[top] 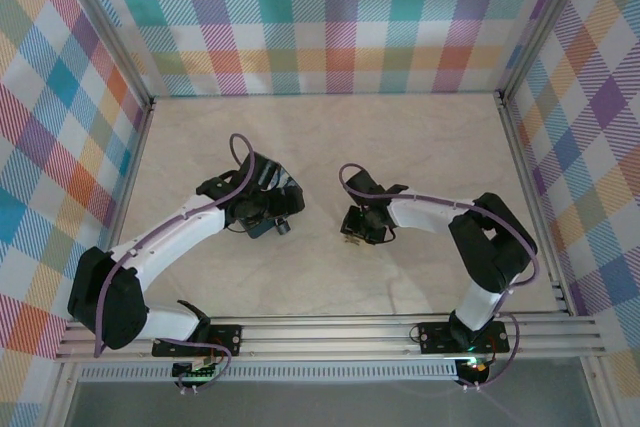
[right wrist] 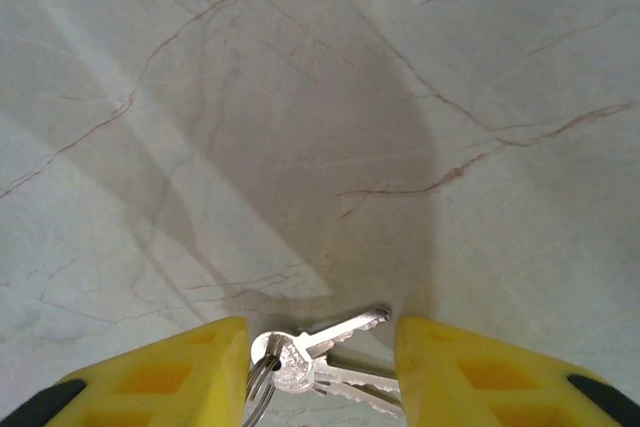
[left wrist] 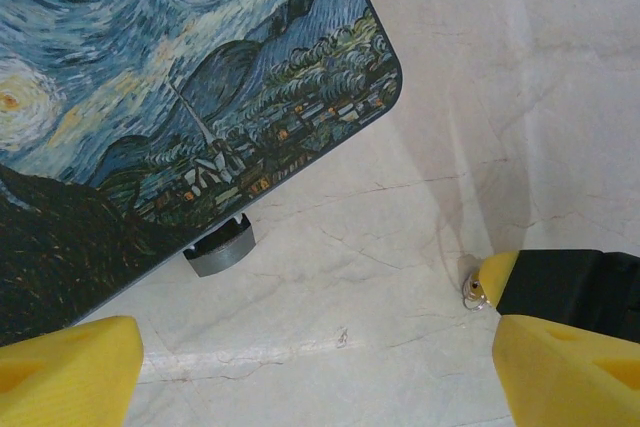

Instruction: Unlock the padlock with the key

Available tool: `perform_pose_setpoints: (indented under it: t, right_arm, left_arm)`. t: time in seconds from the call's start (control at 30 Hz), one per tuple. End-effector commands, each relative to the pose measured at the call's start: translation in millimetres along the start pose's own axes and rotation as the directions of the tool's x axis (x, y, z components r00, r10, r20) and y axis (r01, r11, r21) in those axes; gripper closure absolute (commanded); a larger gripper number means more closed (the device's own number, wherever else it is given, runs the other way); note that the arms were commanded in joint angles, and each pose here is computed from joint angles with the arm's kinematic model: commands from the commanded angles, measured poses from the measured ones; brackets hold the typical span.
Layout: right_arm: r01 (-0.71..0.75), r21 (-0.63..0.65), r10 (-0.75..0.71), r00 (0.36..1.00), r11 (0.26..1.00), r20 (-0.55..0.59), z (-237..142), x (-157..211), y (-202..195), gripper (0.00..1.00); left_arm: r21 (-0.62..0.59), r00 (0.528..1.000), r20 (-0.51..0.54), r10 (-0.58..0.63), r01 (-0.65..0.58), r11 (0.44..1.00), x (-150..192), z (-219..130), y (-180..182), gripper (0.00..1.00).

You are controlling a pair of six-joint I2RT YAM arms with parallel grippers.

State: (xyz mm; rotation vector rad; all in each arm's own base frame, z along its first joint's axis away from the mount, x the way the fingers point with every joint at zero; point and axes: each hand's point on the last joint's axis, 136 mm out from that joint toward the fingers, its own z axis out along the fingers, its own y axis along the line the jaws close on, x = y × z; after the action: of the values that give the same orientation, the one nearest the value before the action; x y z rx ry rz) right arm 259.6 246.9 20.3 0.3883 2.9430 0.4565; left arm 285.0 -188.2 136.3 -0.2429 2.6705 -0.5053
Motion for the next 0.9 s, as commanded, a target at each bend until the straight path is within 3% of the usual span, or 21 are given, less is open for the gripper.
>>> perform_pose_setpoints:
  t: [0.0,0.27,0.5,0.73,0.87]
  right_arm:
    - [-0.004,0.016,0.004,1.0,1.0,-0.022,18.0,7.2,7.0,0.59]
    - [0.067,0.049,-0.064,0.997,0.997,-0.048,32.0,12.6,12.3,0.76]
    - [0.187,0.043,-0.185,0.982,0.981,-0.046,27.6,3.4,39.4,0.85]
    - [0.249,0.033,-0.248,0.968,0.968,-0.024,20.7,-2.7,50.0,0.93]
    - [0.332,-0.038,-0.333,0.943,0.942,-0.013,17.0,-3.3,67.6,0.92]
  left_arm:
    - [0.017,1.0,0.02,-0.005,0.005,1.0,-1.2,-5.8,-0.4,0.1]
    - [0.012,1.0,0.021,0.003,-0.003,1.0,1.1,-7.9,2.4,0.09]
    - [0.013,1.0,0.023,0.002,-0.003,1.0,1.5,-9.5,2.8,0.09]
    - [0.002,1.0,0.028,0.006,-0.006,1.0,2.8,-13.1,6.6,0.09]
    - [0.004,1.0,0.019,0.0,0.0,1.0,4.8,-10.0,6.8,0.09]
